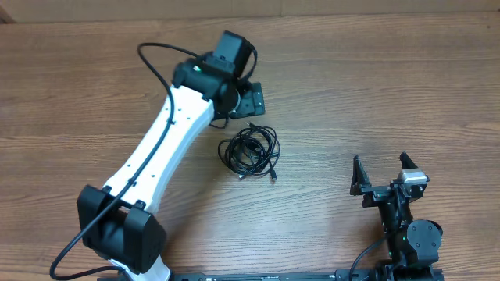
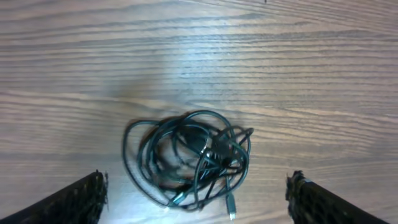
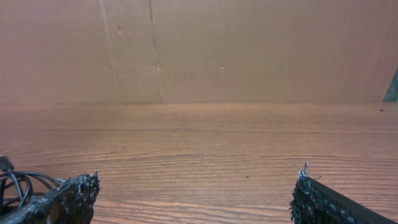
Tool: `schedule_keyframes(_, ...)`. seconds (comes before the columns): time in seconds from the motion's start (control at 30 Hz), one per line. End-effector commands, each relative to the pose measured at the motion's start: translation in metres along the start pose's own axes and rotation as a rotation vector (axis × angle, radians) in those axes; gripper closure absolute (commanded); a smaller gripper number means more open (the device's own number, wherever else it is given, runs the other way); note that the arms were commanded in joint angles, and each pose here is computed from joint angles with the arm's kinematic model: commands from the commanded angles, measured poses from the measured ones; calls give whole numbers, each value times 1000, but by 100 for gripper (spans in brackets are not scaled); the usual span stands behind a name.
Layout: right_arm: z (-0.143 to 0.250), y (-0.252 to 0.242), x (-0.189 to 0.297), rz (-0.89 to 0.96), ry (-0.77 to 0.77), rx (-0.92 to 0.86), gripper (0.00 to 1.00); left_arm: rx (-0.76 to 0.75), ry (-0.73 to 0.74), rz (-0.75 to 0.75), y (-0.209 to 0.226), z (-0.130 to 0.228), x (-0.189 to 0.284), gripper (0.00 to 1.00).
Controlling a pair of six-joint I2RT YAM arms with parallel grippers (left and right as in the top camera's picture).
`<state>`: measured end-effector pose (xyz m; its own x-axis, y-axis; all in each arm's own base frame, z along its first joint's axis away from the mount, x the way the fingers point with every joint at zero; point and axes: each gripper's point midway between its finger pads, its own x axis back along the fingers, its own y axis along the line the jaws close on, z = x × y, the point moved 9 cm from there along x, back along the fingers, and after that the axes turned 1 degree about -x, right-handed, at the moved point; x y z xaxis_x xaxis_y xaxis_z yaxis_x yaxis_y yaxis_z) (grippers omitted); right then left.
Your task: Untangle cables
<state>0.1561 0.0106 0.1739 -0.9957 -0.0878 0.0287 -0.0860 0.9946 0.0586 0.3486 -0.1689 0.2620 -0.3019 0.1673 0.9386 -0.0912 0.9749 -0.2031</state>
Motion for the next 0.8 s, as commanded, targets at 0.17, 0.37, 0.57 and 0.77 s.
schedule_keyframes(0.17, 2, -1, 0, 7, -6, -3, 0, -5, 40, -7, 4, 1, 14, 0)
schedule_keyframes(0.37, 2, -1, 0, 7, -6, -3, 0, -14, 108, 13, 1, 12, 14, 0)
schedule_keyframes(0.57, 2, -1, 0, 7, -6, -3, 0, -63, 258, 99, -15, 37, 17, 0)
schedule_keyframes(0.77, 2, -1, 0, 7, -6, -3, 0, -188, 316, 63, -31, 64, 19, 0)
